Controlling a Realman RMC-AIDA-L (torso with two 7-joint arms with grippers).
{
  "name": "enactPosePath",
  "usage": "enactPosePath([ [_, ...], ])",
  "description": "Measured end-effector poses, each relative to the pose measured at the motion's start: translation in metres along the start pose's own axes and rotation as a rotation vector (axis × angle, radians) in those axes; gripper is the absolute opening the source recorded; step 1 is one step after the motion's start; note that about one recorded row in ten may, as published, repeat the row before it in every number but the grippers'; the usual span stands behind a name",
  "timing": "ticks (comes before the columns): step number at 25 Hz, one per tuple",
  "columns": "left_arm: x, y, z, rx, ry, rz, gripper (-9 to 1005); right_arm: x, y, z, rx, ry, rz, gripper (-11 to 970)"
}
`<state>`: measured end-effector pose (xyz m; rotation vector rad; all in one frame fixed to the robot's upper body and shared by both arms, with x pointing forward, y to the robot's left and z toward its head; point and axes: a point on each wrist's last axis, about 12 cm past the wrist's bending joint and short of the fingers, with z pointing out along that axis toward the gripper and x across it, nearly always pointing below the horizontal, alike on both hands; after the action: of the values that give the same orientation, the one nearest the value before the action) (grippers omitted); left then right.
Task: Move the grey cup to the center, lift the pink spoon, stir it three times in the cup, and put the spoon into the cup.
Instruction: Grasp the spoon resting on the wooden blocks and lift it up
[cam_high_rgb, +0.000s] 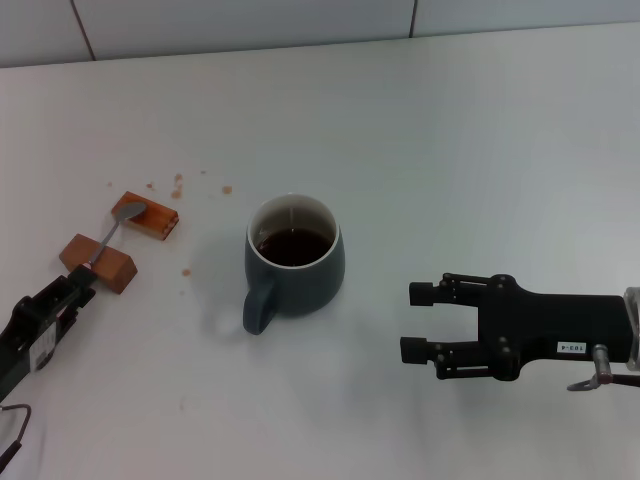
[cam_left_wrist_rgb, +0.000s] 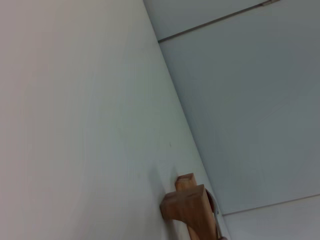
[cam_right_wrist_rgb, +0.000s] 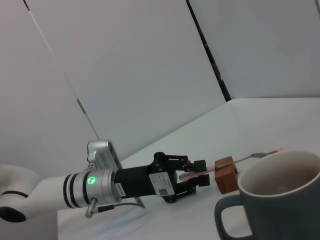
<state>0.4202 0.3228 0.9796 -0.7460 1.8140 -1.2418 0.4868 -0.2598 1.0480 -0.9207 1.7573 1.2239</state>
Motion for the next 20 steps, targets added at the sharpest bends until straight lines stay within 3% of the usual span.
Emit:
enactPosePath([
  [13, -0.0002, -0.0001, 0.0006, -0.001, 0.002, 0.000, 315, 0.0001, -0.0004, 0.0018, -0.004, 0.016, 0.003, 818],
  [20, -0.0006, -0.0001, 0.0024, -0.005, 0.006, 0.007, 210, -0.0006, -0.0007, 0.0022, -0.005, 0.015, 0.002, 818],
])
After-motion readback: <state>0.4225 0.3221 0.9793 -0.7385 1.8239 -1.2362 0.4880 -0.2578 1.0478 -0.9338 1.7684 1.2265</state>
